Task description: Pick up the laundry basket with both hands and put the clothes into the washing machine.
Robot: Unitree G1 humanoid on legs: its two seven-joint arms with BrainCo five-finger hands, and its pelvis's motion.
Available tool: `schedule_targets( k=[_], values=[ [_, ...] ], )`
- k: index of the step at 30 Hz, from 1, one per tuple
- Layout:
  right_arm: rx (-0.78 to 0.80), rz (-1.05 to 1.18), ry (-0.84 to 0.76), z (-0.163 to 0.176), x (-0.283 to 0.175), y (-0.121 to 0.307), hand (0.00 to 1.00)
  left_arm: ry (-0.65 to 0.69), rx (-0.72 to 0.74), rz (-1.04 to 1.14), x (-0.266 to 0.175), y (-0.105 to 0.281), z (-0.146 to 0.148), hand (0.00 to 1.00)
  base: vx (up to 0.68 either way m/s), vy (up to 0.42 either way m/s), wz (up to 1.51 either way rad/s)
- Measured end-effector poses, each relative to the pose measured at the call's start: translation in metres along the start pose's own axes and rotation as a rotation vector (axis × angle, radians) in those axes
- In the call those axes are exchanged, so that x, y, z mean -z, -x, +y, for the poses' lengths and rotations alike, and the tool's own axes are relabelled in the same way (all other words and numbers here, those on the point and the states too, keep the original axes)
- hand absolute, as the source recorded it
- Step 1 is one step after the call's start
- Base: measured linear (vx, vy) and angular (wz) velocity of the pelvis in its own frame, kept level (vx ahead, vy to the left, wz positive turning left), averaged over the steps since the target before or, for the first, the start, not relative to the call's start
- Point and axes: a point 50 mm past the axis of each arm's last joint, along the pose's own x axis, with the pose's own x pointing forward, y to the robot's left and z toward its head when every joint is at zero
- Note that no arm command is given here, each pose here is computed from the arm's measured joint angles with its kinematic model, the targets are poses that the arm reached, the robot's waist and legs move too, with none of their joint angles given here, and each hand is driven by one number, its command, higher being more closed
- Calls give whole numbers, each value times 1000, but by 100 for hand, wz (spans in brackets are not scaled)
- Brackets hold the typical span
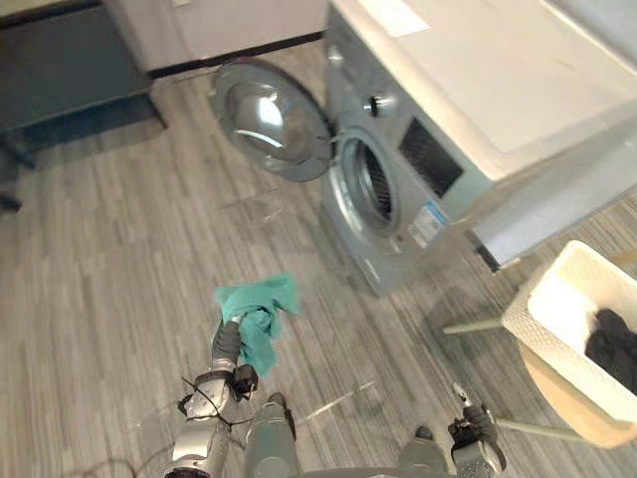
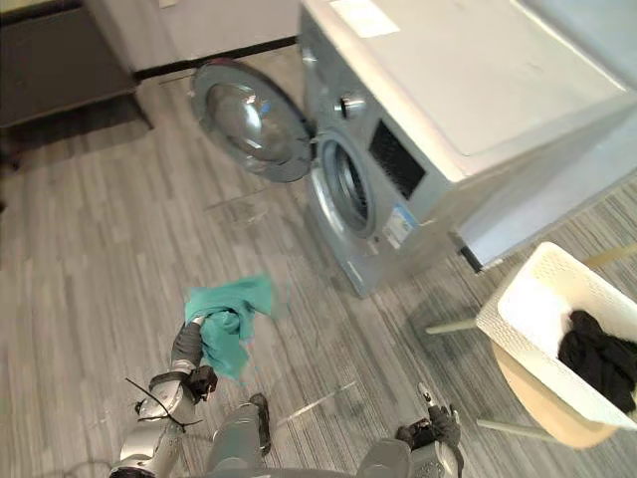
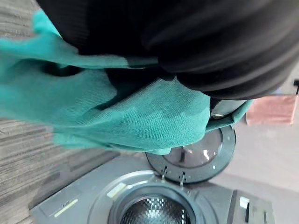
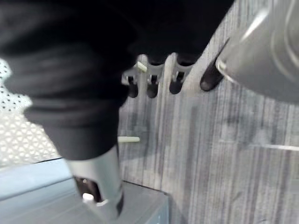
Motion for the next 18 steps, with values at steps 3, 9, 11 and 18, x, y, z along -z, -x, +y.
schedule_targets(
  k=[3,9,11,18],
  values=[
    [14,1,-23,-5,-1,-1,0,-25,72,11,2,-4,-23,100,88,-65,53],
    [52,-41,-108,-22,-1,6,0,31,232,18,7,7,-70,100,104,-115,46],
    [39,-76,-93,-24,-12,6,0,71,268,42,14,19,-82,100,183,-4,-22],
    [-143,-151,-40,23,-33,9,0,95,243,-33,-2,23,-76,100,229,75,-88]
  ],
)
